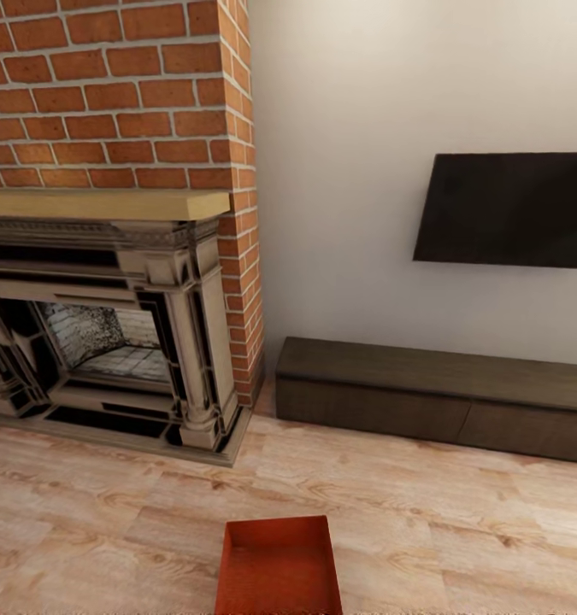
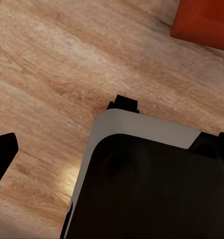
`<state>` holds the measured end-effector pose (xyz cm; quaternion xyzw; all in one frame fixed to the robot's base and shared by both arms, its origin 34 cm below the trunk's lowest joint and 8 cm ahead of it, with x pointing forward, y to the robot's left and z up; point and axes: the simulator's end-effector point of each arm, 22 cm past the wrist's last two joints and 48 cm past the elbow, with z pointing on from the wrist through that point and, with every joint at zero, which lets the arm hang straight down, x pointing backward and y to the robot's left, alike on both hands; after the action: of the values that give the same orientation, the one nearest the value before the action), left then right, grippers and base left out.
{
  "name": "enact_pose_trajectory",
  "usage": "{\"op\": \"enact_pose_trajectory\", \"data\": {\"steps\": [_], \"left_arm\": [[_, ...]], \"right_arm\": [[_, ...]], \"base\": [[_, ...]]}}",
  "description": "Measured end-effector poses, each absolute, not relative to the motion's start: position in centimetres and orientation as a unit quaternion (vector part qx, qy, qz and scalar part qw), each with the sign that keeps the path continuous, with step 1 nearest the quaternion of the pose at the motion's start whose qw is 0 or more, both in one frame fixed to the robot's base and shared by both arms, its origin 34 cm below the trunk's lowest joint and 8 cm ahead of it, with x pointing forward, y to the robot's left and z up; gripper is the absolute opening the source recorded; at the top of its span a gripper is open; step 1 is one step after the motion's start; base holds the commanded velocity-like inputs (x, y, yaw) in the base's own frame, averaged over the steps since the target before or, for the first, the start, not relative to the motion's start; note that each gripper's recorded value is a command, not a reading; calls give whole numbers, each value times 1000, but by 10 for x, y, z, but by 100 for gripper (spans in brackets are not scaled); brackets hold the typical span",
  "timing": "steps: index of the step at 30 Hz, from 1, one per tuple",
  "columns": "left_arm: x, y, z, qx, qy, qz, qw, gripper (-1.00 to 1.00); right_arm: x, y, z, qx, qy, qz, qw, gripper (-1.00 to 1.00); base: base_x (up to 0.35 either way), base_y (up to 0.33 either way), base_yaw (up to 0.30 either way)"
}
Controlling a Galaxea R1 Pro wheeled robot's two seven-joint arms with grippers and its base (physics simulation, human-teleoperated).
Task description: Move the two storage containers from the living room to the garage. In the garage, place one container on the floor and stack the other container on top of it (either order is fine).
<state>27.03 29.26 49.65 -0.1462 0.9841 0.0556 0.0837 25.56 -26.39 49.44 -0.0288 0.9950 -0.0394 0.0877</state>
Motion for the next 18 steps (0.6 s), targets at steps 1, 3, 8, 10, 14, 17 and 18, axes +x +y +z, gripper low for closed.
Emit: {"op": "enact_pose_trajectory", "data": {"steps": [1,3,8,10,14,17,18], "left_arm": [[270,293,496,-146,984,56,83,100],[268,293,496,-146,984,56,81,100],[265,293,495,-146,985,57,77,100],[264,293,494,-146,985,57,76,100],[262,293,494,-146,985,57,72,100],[260,293,493,-145,985,58,71,100],[260,293,493,-145,985,58,70,100]], "right_arm": [[255,-264,494,-28,995,-39,87,100],[254,-264,494,-27,995,-40,85,100],[251,-265,493,-25,996,-40,81,100],[249,-264,493,-25,996,-40,79,100],[247,-265,492,-25,996,-40,76,100],[246,-264,492,-25,996,-40,76,100],[246,-264,492,-25,996,-40,77,100]], "base": [[0,0,0],[0,0,0],[0,0,16],[0,0,72],[0,0,105],[0,0,54],[0,0,18]]}}
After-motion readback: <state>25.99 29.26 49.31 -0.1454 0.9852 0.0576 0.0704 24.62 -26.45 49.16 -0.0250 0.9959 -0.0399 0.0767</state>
